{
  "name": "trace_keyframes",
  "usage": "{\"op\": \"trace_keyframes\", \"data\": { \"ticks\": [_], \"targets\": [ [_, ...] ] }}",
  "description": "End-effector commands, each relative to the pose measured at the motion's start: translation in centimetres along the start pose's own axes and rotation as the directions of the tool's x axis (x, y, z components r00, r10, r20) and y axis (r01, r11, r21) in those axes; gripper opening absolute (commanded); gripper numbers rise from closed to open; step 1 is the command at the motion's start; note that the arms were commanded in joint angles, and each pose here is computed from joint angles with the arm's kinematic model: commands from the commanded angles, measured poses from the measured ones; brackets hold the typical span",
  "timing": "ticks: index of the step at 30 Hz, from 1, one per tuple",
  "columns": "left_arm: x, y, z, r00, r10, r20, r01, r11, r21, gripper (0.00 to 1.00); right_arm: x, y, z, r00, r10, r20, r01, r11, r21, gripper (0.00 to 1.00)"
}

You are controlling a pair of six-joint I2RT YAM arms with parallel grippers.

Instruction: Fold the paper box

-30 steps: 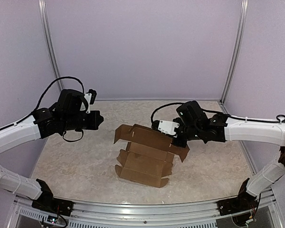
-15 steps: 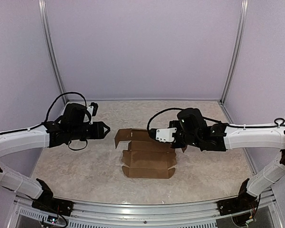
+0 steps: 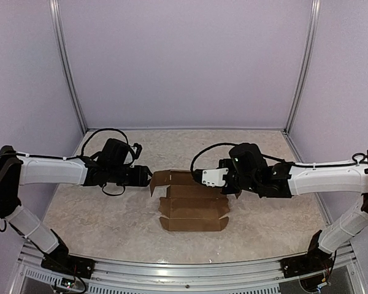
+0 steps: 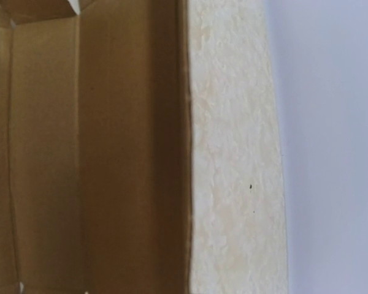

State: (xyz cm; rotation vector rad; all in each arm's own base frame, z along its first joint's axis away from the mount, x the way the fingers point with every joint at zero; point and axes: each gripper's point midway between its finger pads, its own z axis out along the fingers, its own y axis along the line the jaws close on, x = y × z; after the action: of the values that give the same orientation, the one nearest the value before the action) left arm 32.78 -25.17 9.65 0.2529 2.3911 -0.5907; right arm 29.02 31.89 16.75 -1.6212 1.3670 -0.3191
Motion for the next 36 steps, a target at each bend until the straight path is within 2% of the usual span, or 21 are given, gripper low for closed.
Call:
{"op": "trace_keyframes", "data": {
  "ticks": [1,11,21,30,36],
  "targets": [
    [0.1,-1.3,-0.2,0.999,0.044,-0.025,-0.044,0.999,0.019,0.63,0.0,1.3,0.5,1.000,0.010,0.001,-0.010,1.000,-0.026,0.00],
    [2.2,-2.7,-0.1,0.991,0.113,-0.075,-0.112,0.994,0.016,0.58,0.9,1.9,1.8,0.999,0.010,-0.031,-0.009,1.000,0.016,0.00],
    [1.0,-2.8,-0.3,0.985,0.154,-0.071,-0.155,0.988,-0.004,0.59,2.2,3.6,3.1,0.997,0.029,-0.069,-0.028,0.999,0.019,0.00],
    [1.1,-1.1,0.1,0.985,0.139,-0.102,-0.144,0.989,-0.044,0.60,2.7,4.6,3.7,0.996,0.031,-0.085,-0.032,0.999,-0.013,0.00],
    [1.9,-1.4,0.1,0.983,0.137,-0.120,-0.140,0.990,-0.013,0.60,3.2,5.0,4.1,0.994,0.037,-0.103,-0.039,0.999,-0.018,0.00]
  ]
}}
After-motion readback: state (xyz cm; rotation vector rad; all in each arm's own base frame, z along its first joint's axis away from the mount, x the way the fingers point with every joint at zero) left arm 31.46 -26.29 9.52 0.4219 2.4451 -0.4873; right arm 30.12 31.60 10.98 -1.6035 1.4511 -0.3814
